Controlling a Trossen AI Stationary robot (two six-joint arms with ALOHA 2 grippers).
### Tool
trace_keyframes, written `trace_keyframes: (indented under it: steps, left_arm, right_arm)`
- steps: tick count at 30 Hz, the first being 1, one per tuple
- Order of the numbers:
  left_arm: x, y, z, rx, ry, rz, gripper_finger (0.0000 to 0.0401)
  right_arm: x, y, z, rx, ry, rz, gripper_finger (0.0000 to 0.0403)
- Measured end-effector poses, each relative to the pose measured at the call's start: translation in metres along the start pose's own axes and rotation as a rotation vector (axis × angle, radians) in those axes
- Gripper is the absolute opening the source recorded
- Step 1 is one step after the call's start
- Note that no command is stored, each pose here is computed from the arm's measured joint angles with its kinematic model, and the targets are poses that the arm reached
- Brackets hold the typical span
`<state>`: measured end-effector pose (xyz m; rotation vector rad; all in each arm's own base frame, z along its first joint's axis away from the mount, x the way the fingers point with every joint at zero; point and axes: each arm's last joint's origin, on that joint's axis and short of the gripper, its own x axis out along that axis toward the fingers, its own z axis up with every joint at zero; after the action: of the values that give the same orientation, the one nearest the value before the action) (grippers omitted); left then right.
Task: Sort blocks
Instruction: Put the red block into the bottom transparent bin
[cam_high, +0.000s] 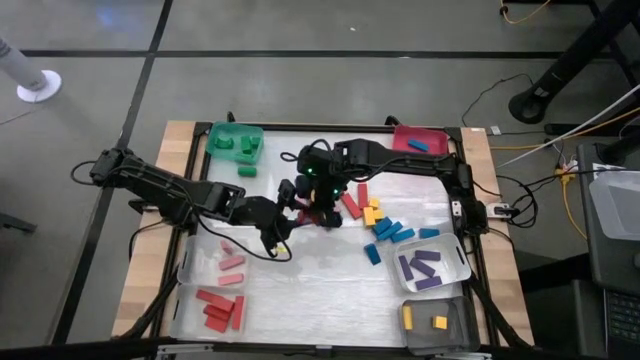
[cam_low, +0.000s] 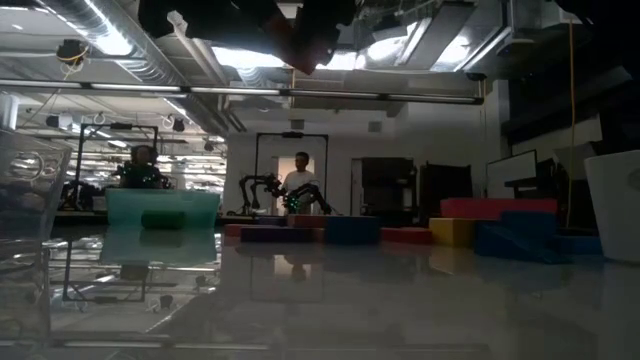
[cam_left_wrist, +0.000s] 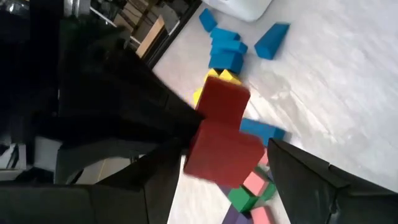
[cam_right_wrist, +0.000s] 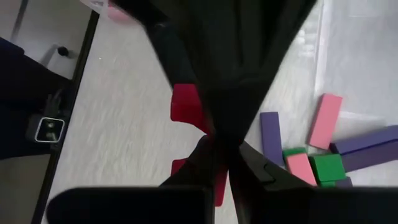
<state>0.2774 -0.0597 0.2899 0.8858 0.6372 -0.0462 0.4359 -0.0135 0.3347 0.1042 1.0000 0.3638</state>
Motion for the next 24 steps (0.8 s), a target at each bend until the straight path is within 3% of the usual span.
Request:
trace_keyframes:
  steps: [8, 17, 24]
  left_arm:
    - [0.0000, 0.0012, 0.0014, -0.008, -0.014, 0.012, 0.0215]
    - [-0.0001, 0.0014, 0.0019, -0.023, -0.018, 0.014, 0.0120]
    - [-0.0001, 0.0012, 0.0016, -0.025, -0.014, 0.015, 0.0120]
  right_arm:
    - [-0.0009, -0.0022, -0.0001, 0.004, -0.004, 0.003, 0.0028]
    - [-0.0009, -0.0022, -0.0005, 0.006, 0.000, 0.005, 0.0028]
    - [-0.0005, -0.0025, -0.0006, 0.003, 0.008, -0.048, 0.0028]
